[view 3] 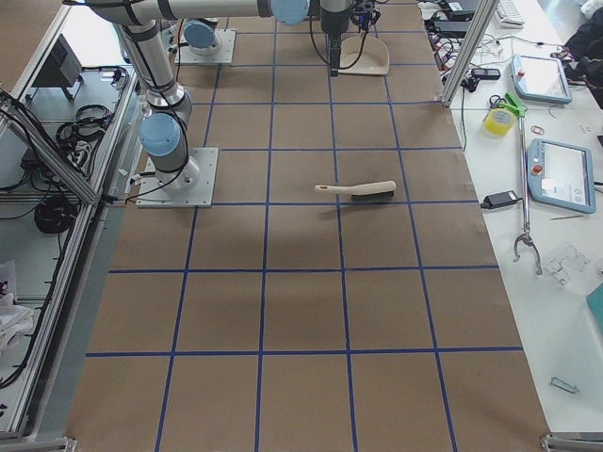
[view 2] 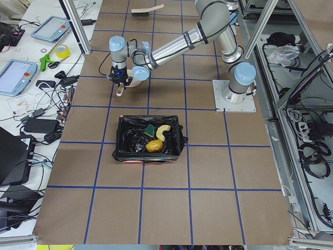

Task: Sweep and dump trash into bin
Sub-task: 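Lower the dustpan onto the table with the left gripper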

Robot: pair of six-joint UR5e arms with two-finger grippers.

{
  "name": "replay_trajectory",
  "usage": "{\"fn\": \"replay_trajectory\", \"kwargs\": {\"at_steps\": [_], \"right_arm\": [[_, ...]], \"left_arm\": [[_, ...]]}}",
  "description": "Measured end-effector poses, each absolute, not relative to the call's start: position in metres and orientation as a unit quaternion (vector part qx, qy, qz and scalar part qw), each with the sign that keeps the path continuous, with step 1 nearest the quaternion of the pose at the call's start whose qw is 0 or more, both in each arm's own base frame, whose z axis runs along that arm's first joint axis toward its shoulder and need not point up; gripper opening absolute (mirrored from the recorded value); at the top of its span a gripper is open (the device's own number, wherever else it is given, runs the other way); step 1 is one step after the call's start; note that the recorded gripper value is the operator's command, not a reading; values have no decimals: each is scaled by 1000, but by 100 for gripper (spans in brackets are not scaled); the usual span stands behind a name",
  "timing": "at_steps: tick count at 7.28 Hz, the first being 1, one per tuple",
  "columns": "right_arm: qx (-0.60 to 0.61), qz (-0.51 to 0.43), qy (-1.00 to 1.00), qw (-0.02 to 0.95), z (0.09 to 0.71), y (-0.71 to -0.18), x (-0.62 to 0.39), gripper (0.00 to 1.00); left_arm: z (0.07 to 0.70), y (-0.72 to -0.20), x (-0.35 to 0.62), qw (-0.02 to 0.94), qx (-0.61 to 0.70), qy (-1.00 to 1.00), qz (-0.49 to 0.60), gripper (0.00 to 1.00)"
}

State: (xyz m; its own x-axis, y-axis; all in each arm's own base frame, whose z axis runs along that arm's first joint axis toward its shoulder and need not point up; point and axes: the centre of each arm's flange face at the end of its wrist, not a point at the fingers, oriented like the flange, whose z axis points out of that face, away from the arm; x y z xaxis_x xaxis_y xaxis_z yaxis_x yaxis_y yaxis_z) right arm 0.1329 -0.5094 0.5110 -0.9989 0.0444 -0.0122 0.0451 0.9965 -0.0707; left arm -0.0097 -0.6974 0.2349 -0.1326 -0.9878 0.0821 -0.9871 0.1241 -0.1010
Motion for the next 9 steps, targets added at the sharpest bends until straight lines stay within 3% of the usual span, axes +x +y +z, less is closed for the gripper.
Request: {"fn": "replay_trajectory", "kwargs": {"at_steps": [4, 6, 7, 8, 9], "right_arm": [[23, -34, 999, 6, 510, -509, 133, 100], [23, -35, 999, 5, 510, -509, 132, 100], [23, -36, 999, 4, 511, -508, 132, 100], [24, -37, 999, 4, 512, -508, 132, 100], [24, -37, 999, 3, 512, -507, 132, 100]], "left_arm": [[232, -693, -10, 5, -661, 748, -61, 0], [232, -693, -10, 4, -663, 746, -60, 14], [233, -692, -10, 5, -664, 745, -61, 37], [234, -692, -9, 6, -665, 744, -62, 49], [235, -691, -9, 7, -666, 744, -63, 50]]}}
